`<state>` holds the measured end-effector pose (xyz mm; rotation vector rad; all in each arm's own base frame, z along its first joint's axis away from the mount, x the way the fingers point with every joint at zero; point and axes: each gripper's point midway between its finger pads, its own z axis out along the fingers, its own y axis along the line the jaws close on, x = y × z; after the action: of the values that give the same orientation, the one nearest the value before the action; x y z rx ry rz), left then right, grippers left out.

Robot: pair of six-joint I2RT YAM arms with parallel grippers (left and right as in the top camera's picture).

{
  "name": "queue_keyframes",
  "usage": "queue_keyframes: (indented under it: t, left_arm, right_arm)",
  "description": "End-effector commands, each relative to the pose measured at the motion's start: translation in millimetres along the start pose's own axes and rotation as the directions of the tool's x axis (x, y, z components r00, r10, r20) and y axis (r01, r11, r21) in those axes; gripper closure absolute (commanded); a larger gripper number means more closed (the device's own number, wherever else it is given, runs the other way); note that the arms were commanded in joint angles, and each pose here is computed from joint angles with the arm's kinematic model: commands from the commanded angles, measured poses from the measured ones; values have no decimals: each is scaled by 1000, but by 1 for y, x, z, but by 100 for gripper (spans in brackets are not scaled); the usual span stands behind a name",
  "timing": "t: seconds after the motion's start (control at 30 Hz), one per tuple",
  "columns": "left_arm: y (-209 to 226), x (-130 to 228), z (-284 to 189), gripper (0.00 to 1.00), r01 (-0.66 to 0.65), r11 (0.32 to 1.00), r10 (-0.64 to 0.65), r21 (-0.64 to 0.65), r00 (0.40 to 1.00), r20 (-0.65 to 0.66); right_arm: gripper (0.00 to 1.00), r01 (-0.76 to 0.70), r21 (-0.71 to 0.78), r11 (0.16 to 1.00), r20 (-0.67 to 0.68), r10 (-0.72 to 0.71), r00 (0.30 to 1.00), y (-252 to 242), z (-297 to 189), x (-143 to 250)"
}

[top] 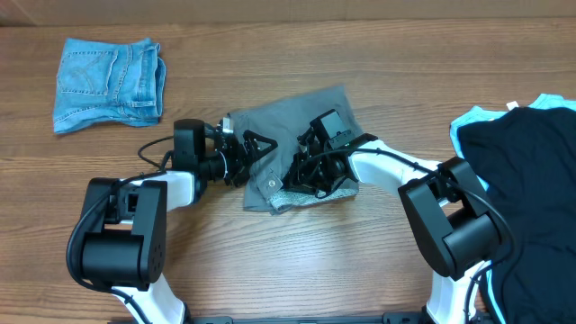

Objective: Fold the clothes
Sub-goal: 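Carry the shorts with the left gripper toward the denim at top left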

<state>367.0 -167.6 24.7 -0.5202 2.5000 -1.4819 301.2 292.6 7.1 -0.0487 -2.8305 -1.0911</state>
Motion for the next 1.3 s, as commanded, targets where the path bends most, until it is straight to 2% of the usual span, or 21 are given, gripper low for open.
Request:
queue_keyframes:
  t: [0.0,0.17,0.27,0.4,0.47,0.53,0.63,0.7,0.8,0.93,1.13,1.27]
  left_arm:
    - [83,31,9,0,0,969,-17,-248,998,-67]
    - [77,26,12,10,-102,955,70,-279,990,-120]
    - [79,24,14,22,-108,943,76,-315,991,-110]
    - [82,22,17,30,-96,932,69,-350,994,-88]
    - [80,22,19,41,-110,931,84,-348,993,-88]
    - [77,22,22,44,-128,931,103,-341,991,-90]
    - [74,24,26,67,-143,931,117,-335,988,-96]
    - [74,24,26,74,-143,932,117,-334,988,-96]
    - [70,25,25,96,-152,940,123,-304,986,-112]
    - [60,20,16,96,-151,962,124,-226,984,-127]
    - [14,-18,-26,96,-117,992,112,-51,990,-91]
    - [-28,-43,-54,96,-129,989,133,73,990,-50]
  right_arm:
    - [85,-28,95,995,-20,30,999,-23,13,11]
    - [85,-25,95,995,-21,27,999,-23,13,11]
    - [85,-14,95,995,-22,16,1000,-23,13,11]
    - [85,-15,97,995,-24,18,1000,-24,13,12]
    - [85,-16,97,995,-24,18,1000,-24,13,12]
    - [85,-15,97,995,-24,18,1000,-24,13,12]
    - [85,-19,99,995,-27,21,999,-24,13,13]
    - [85,-20,103,994,-34,24,999,-25,13,15]
    - [87,17,110,994,-62,-10,998,-25,9,21]
    - [92,75,141,987,-60,-67,996,-21,-16,23]
    - [92,87,313,946,104,-125,987,-19,-98,13]
    - [91,95,311,946,205,-164,965,-4,-143,10]
